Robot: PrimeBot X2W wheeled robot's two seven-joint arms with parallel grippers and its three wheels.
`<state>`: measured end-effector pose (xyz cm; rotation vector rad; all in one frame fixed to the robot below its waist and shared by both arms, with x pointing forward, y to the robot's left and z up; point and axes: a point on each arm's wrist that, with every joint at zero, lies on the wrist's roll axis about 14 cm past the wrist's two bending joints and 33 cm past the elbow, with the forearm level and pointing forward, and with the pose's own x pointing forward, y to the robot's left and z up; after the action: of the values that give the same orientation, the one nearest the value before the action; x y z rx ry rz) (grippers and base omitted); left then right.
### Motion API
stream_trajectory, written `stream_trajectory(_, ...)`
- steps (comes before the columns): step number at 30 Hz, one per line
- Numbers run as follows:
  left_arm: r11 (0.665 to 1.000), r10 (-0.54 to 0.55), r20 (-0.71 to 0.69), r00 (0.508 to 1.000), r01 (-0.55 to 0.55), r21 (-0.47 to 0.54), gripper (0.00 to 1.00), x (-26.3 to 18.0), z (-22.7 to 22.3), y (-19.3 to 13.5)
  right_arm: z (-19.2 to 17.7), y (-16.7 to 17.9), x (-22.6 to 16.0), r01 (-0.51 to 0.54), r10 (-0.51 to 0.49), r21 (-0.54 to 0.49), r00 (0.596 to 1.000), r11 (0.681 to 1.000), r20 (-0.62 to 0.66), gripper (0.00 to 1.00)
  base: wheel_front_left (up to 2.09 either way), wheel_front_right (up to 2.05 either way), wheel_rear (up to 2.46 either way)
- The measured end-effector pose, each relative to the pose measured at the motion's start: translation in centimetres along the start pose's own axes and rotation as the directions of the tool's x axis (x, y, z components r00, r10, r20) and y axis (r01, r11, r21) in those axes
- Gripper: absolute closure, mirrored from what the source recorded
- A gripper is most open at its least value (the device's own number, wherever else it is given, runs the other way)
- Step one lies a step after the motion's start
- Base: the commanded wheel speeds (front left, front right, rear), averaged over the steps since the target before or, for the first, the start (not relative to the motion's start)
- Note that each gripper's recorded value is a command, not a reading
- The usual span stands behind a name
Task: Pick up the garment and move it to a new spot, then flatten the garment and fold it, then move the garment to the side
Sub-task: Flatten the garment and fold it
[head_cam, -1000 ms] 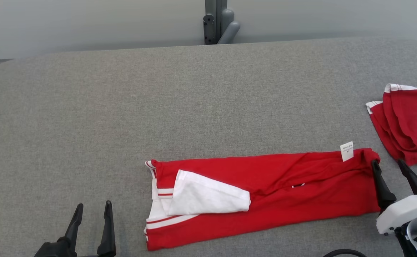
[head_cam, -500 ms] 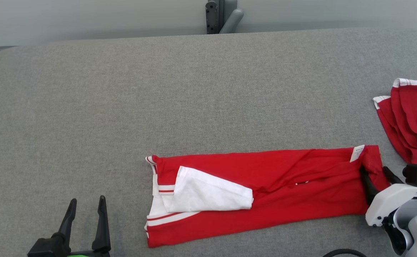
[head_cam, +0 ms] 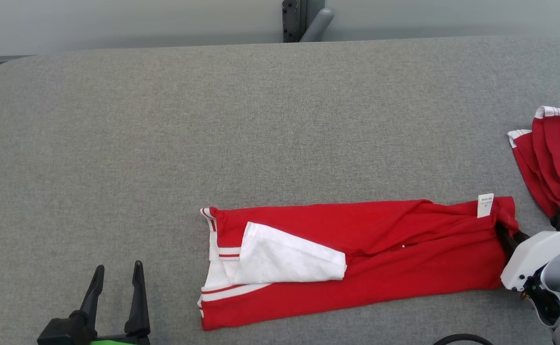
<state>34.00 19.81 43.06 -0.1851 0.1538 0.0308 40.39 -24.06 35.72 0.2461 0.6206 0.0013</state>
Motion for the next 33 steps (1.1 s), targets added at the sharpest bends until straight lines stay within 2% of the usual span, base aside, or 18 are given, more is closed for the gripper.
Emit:
stream_trajectory(1, 1.000, 0.003, 0.002, 1.000, -0.003, -0.005, 0.00, 0.0, 0.0, 0.1, -0.1, 0.0, 0.0, -0.003, 0.003, 0.007, 1.000, 1.000, -0.012, 0.92, 0.00, 0.00, 0.00)
stream_trajectory(2, 1.000, 0.004, 0.003, 1.000, -0.004, -0.007, 0.00, 0.0, 0.1, 0.1, -0.1, -0.1, -0.1, -0.005, 0.006, 0.020, 1.000, 1.000, -0.020, 1.00, 0.00, 0.00, 0.00)
stream_trajectory(9, 1.000, 0.005, 0.000, 1.000, -0.005, -0.018, 0.00, 0.0, 0.0, 0.0, 0.6, 0.7, -0.5, -0.056, 0.056, 0.029, 0.998, 0.998, -0.007, 1.00, 0.00, 0.00, 0.00)
stream_trajectory(14, 1.000, 0.003, 0.011, 1.000, -0.002, -0.023, 0.00, 0.1, 0.3, 0.0, 4.1, 1.6, -1.4, -0.121, 0.120, 0.008, 0.990, 0.993, 0.072, 1.00, 0.00, 0.00, 0.00)
stream_trajectory(17, 1.000, -0.005, 0.021, 1.000, 0.005, -0.026, 0.00, 0.2, 0.6, -0.3, 7.2, -0.7, -2.5, -0.091, 0.093, -0.021, 0.989, 0.996, 0.116, 1.00, 0.00, 0.00, 0.00)
stream_trajectory(20, 0.999, -0.009, 0.035, 0.999, 0.010, -0.031, 0.00, 0.2, 1.0, -0.4, 10.0, -4.4, -4.0, -0.010, 0.015, -0.032, 0.986, 0.999, 0.164, 1.00, 0.00, 0.00, 0.00)
stream_trajectory(23, 0.999, -0.012, 0.043, 0.999, 0.013, -0.036, 0.00, 0.1, 1.2, -0.5, 11.7, -8.0, -5.6, 0.073, -0.067, -0.021, 0.979, 0.997, 0.195, 1.00, 0.00, 0.00, 0.00)
stream_trajectory(25, 0.999, -0.010, 0.046, 0.999, 0.012, -0.045, 0.00, 0.0, 1.3, -0.5, 12.4, -8.8, -6.2, 0.091, -0.084, -0.023, 0.975, 0.996, 0.208, 1.00, 0.00, 0.00, 0.00)
stream_trajectory(29, 0.998, -0.003, 0.051, 0.999, 0.006, -0.055, 0.00, -0.1, 1.4, -0.4, 14.4, -6.4, -6.5, 0.019, -0.004, -0.055, 0.965, 0.998, 0.262, 1.00, 0.00, 0.00, 0.00)
stream_trajectory(33, 0.998, 0.000, 0.046, 0.999, 0.003, -0.063, 0.00, -0.3, 1.2, -0.3, 15.5, 0.6, -6.8, -0.174, 0.197, -0.101, 0.933, 0.979, 0.302, 1.00, 0.00, 0.00, 0.00)
